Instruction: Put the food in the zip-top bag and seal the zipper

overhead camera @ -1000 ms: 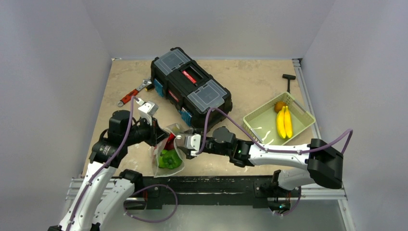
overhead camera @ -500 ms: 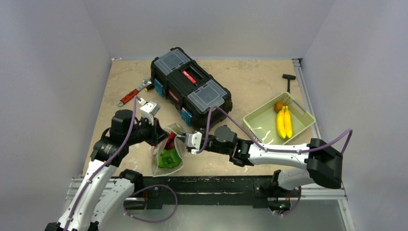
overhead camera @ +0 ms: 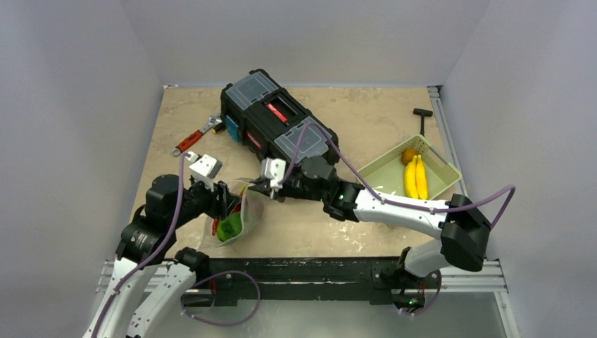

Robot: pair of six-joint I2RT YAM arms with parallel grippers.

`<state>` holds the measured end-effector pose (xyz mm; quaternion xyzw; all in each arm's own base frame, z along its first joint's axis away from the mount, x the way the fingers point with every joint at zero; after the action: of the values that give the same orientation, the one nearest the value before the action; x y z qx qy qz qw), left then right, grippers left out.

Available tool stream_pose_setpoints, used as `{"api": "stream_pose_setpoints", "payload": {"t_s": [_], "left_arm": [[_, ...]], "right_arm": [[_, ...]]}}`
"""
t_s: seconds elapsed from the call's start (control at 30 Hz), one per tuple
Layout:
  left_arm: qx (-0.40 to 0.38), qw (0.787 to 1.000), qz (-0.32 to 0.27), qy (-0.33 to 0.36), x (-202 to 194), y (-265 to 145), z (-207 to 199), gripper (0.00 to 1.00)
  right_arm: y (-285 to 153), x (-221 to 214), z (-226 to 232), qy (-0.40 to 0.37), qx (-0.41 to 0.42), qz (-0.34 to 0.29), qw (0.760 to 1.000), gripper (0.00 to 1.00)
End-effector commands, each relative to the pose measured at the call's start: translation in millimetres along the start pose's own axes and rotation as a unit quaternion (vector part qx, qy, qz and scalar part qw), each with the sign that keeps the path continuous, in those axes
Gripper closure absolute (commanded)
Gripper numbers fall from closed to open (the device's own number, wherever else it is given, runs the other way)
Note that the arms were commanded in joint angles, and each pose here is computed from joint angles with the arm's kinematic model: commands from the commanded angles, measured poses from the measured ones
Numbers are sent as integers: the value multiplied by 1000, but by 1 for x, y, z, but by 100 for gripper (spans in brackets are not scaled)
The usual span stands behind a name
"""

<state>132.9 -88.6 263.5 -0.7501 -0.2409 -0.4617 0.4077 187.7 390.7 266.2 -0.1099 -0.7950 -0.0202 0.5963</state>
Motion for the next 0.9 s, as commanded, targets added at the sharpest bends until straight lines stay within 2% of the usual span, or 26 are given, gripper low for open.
{"api": "stream_pose_setpoints", "payload": {"t_s": [0.0, 0.1, 0.2, 0.3, 0.47, 0.57, 0.73, 0.87], "left_arm": [[7, 994, -85, 66, 39, -22, -4, 40], [-14, 988, -107, 107, 49, -23, -9, 38], [-48, 980, -123, 146, 57, -19, -16, 31], [-67, 979, -123, 152, 68, -11, -20, 28], [-48, 980, -94, 168, 77, 12, -14, 27], [-60, 976, -108, 178, 81, 18, -20, 26], [-89, 977, -92, 171, 75, 33, -33, 24], [-67, 977, -79, 187, 61, 38, -27, 24]], "right_arm": [[6, 11, -6, 91, 47, -3, 995, 100], [10, 7, -15, 116, 55, 2, 992, 100], [13, 4, -26, 140, 57, 9, 988, 100], [16, 6, -31, 165, 60, 19, 984, 100], [9, 15, -36, 172, 34, 11, 984, 100], [1, 27, -38, 177, 26, 0, 984, 100], [-6, 46, -36, 194, 39, -25, 980, 100], [-10, 52, -35, 194, 44, -31, 980, 100]]}}
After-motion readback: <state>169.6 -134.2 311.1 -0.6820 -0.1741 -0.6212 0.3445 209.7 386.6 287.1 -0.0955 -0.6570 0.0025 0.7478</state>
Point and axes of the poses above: each gripper's point midway between its finger pads, its own y axis out along the fingers, its own z axis along the line the jaws close on, x = y × z, the point moved 5 cm from there along -y, back along the fingers, and after that the axes turned 4 degrees about -y, right-handed, at the moved point
